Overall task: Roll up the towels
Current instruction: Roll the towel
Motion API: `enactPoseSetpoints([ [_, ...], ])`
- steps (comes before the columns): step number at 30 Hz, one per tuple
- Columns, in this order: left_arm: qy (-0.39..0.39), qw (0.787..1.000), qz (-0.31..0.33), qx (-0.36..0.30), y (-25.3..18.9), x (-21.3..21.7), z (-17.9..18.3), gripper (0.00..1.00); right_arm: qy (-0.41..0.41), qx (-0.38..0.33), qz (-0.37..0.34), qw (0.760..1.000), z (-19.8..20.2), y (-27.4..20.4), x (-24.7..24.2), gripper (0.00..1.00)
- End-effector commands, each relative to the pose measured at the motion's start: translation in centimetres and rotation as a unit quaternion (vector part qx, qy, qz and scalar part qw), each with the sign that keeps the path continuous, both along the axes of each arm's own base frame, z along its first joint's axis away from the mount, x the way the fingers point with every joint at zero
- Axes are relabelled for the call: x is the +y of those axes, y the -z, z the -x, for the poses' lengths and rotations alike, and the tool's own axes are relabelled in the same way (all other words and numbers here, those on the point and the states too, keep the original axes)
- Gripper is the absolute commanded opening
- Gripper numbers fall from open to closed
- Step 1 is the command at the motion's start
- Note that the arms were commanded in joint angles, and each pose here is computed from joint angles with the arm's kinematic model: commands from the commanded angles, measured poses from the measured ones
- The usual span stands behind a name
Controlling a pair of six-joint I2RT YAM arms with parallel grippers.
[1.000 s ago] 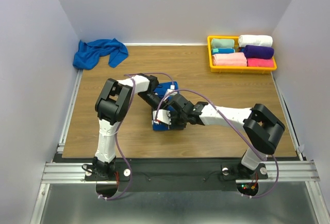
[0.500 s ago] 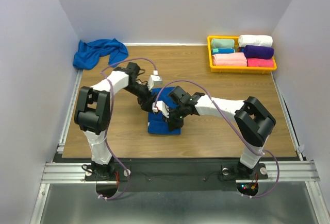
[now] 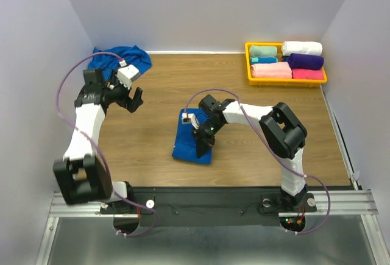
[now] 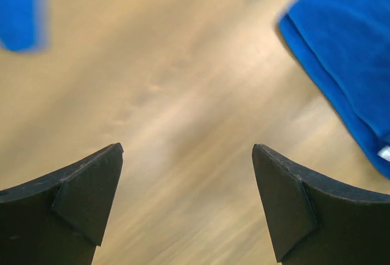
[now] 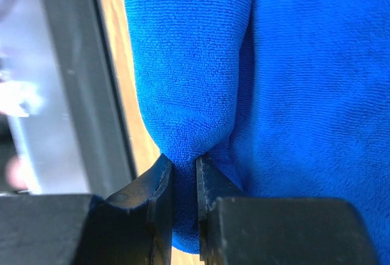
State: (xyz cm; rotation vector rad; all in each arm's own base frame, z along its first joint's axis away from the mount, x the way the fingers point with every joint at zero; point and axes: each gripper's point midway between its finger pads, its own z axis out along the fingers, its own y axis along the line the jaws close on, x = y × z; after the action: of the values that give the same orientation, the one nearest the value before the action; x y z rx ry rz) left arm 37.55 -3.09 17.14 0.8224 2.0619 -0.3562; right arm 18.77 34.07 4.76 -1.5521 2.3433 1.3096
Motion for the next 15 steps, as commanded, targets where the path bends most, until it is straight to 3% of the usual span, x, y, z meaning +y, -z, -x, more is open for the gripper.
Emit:
enactPoseSetpoints([
  [1,-0.031,0.979,-0.006,-0.199,-10.0,-0.5,0.0,0.99,0.016,0.111,0.028,0.993,1.3,1.0,-0.8,0.01],
  [3,-0.046,0.978,0.003,-0.202,-11.3,-0.5,1.2,0.99,0.021,0.131,0.022,0.991,0.8,0.7,-0.8,0.01],
  [5,0.028,0.987,-0.018,-0.156,-9.2,-2.8,3.5,0.99,0.02,0.146,0.026,0.989,0.5,1.5,-0.8,0.01],
  [8,0.112,0.984,-0.059,-0.124,-6.0,-5.7,6.9,0.99,0.015,0.171,0.031,0.985,0.2,2.3,-1.0,0.0],
  [9,0.139,0.976,-0.076,-0.149,-6.2,-6.5,8.5,0.99,0.019,0.181,0.035,0.983,0.0,2.4,-1.3,0.01],
  [10,0.211,0.96,-0.108,-0.148,-3.2,-8.7,10.8,0.99,0.022,0.188,0.032,0.981,-0.4,2.6,-1.1,0.01],
  [13,0.31,0.921,-0.142,-0.188,-0.1,-12.1,15.8,0.99,0.032,0.199,0.029,0.979,-1.1,2.8,-1.3,0.01],
  [15,0.343,0.906,-0.149,-0.201,1.1,-13.7,17.5,0.99,0.034,0.199,0.029,0.979,-1.4,3.0,-1.3,0.01],
])
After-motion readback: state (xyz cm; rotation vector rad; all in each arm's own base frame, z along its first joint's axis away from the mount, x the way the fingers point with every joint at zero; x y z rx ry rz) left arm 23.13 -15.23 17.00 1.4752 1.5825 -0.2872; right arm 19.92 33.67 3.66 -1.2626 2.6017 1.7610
